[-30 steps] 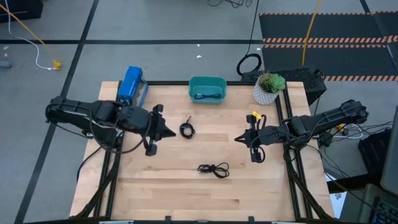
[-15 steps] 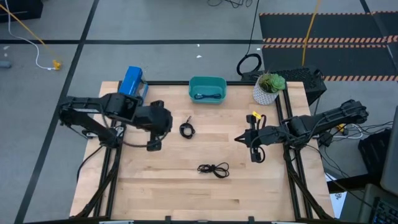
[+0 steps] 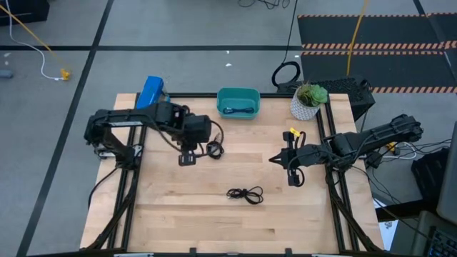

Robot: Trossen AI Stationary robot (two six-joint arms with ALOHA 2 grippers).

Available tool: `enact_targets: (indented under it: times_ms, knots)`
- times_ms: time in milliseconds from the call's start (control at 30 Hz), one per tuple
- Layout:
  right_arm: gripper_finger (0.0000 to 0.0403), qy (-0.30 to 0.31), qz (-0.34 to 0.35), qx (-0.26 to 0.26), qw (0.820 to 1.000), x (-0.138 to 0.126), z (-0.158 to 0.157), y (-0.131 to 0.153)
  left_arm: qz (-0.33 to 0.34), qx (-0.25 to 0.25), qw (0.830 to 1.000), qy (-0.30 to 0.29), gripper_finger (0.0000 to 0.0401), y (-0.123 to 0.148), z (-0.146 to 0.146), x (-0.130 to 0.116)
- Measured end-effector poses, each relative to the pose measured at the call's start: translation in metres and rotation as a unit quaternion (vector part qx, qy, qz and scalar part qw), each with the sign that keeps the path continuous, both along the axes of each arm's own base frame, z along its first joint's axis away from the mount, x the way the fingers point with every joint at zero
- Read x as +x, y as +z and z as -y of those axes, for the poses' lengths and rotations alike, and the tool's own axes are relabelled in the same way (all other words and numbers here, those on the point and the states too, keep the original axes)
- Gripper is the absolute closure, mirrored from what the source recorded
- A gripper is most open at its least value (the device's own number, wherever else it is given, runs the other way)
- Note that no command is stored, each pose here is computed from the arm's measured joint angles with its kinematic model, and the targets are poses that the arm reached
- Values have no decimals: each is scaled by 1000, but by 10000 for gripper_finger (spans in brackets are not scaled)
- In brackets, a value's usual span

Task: Pick and place USB-C Cables
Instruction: Put the top black charger cable into the blue bin

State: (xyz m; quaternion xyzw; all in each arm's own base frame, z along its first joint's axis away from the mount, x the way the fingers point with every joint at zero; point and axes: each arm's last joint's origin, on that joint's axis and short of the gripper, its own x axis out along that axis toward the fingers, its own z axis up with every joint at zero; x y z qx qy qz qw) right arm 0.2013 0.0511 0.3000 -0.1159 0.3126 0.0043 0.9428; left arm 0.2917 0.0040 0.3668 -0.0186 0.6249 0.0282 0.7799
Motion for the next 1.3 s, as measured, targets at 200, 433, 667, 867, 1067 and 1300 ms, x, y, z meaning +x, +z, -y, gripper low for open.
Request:
enact_targets:
  times_ms: [200, 433, 667, 867, 1067, 1300]
  knots:
    - [403, -9, 15, -2, 1000, 2, 0, 2, -54, -11, 998, 26, 382, -21, -18, 14]
    - [403, -9, 15, -2, 1000, 2, 0, 2, -79, -15, 996, 45, 382, -42, -32, 32]
    - [403, -8, 10, -4, 1000, 1, 0, 1, -77, -13, 996, 40, 382, -60, -35, 50]
    - [403, -8, 4, -5, 1000, 0, 1, 1, -63, -8, 998, 15, 382, -71, -29, 57]
    - [403, -12, 1, 0, 1000, 0, 1, 0, -47, 6, 996, -73, 382, -86, -14, 63]
    - [403, -15, 1, 5, 1000, 0, 0, 0, -44, 29, 977, -208, 379, -117, -1, 65]
